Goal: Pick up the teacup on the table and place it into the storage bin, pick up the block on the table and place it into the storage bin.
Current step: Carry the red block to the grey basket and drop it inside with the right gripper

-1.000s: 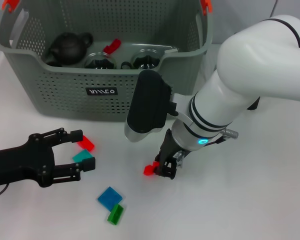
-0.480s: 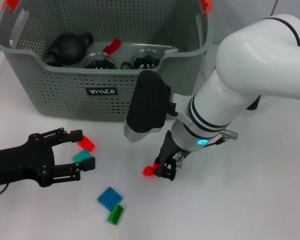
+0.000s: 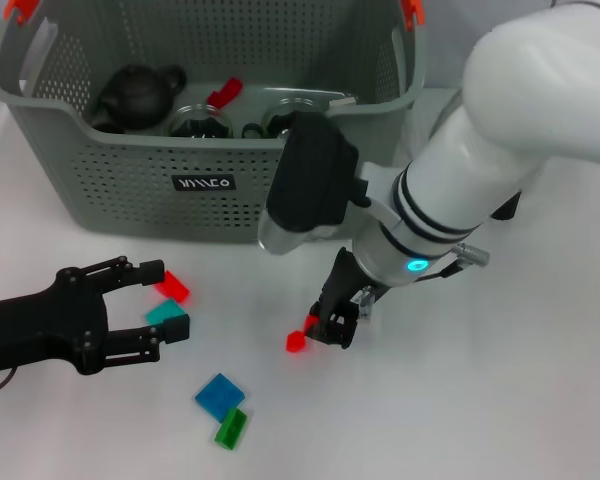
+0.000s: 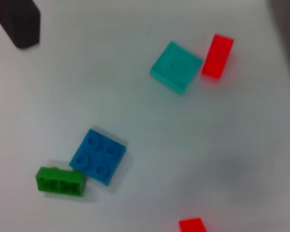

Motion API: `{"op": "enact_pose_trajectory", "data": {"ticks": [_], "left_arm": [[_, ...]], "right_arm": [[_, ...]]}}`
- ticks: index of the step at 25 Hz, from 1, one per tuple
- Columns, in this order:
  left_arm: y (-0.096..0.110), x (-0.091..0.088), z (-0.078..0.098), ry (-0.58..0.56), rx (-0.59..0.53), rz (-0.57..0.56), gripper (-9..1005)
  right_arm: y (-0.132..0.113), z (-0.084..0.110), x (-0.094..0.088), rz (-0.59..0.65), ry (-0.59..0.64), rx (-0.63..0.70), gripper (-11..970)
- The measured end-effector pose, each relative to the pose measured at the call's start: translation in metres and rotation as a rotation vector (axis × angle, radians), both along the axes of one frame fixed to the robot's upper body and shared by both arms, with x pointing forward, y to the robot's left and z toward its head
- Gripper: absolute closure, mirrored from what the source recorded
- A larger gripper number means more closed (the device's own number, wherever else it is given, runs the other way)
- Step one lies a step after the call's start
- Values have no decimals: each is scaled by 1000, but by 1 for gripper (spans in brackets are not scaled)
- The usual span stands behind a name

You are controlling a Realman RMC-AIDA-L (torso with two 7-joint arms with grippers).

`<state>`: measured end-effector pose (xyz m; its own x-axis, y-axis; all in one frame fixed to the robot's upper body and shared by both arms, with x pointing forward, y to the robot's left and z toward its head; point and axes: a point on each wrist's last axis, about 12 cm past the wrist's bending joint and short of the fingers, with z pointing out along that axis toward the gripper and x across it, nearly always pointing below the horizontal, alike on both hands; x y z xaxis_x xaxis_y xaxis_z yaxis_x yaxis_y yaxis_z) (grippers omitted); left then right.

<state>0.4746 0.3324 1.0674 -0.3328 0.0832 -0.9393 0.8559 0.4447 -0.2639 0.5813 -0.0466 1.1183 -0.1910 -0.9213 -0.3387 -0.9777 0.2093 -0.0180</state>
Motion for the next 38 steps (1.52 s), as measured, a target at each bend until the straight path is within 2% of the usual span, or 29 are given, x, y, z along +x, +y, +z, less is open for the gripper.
{"op": "enact_pose_trajectory", "data": {"ticks": [5, 9, 16, 20, 23, 28, 32, 36, 38], "left_arm": [[1, -1, 1, -2, -5, -2, 141], [4, -3, 1, 2, -4, 3, 141], [5, -5, 0, -1, -1, 7, 141], [5, -5, 0, -5, -1, 6, 142], [4, -5, 0, -5, -3, 6, 142], [4, -5, -1, -4, -4, 6, 142], [4, -5, -1, -4, -4, 6, 142], [4, -5, -1, -5, -4, 7, 141], [5, -5, 0, -3, -4, 8, 141]], "right_arm": [[-6, 21, 3, -12, 2, 57, 757], [-6, 53, 0, 10, -24, 126, 757], [2, 120, -3, 56, -113, 296, 758], [3, 152, 12, 13, -226, 385, 758], [0, 165, 30, -55, -308, 447, 758], [-8, 162, 61, -176, -354, 476, 757], [-18, 143, 82, -258, -318, 438, 756], [-26, 131, 95, -314, -349, 397, 753], [-30, 130, 97, -326, -374, 396, 664]]}}
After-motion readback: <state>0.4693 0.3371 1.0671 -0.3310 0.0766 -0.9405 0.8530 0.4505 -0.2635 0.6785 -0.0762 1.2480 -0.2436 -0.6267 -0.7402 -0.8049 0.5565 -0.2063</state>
